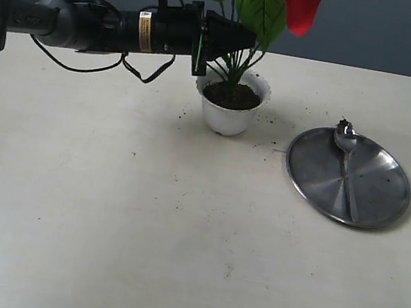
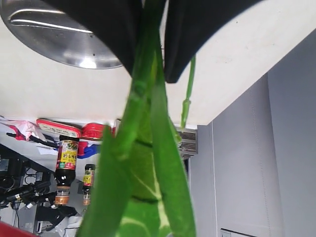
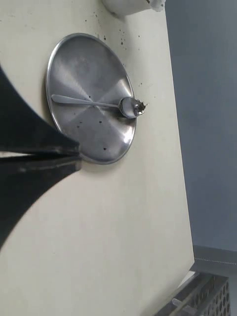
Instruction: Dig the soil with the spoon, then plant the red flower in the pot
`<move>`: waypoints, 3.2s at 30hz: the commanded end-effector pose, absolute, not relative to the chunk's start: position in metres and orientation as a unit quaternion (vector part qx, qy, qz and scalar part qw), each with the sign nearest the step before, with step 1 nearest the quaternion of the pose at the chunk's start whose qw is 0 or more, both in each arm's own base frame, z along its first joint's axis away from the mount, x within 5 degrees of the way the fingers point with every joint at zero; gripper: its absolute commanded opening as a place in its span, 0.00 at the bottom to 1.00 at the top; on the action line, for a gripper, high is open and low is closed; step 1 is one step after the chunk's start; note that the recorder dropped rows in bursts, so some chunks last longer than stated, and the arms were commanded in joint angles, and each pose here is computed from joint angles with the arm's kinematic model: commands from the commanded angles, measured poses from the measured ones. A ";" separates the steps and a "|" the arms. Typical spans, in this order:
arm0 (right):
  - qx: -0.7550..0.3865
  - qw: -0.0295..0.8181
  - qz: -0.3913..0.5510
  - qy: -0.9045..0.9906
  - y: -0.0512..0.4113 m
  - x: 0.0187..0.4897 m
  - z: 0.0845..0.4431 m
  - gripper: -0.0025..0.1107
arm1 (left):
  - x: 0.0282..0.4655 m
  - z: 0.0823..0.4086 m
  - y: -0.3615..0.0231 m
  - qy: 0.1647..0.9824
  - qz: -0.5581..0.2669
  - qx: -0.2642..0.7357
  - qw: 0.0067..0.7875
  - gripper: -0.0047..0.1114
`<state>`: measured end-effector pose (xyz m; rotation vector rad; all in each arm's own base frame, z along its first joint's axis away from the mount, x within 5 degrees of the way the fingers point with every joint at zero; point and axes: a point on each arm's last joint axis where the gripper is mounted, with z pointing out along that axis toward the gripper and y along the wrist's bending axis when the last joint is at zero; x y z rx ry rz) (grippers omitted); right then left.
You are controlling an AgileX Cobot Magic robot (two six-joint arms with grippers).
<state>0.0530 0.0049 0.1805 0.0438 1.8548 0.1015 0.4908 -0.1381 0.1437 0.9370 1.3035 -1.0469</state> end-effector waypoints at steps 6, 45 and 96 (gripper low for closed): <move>0.020 0.603 0.042 0.796 0.005 0.053 0.181 0.02 | 0.485 0.106 -0.144 0.601 -0.435 0.418 0.524 0.04; 0.020 0.604 0.042 0.796 0.005 0.053 0.181 0.02 | 0.484 0.102 -0.133 0.613 -0.430 0.429 0.504 0.04; 0.020 0.603 0.042 0.796 0.005 0.053 0.181 0.02 | 0.483 0.104 -0.135 0.611 -0.429 0.438 0.501 0.25</move>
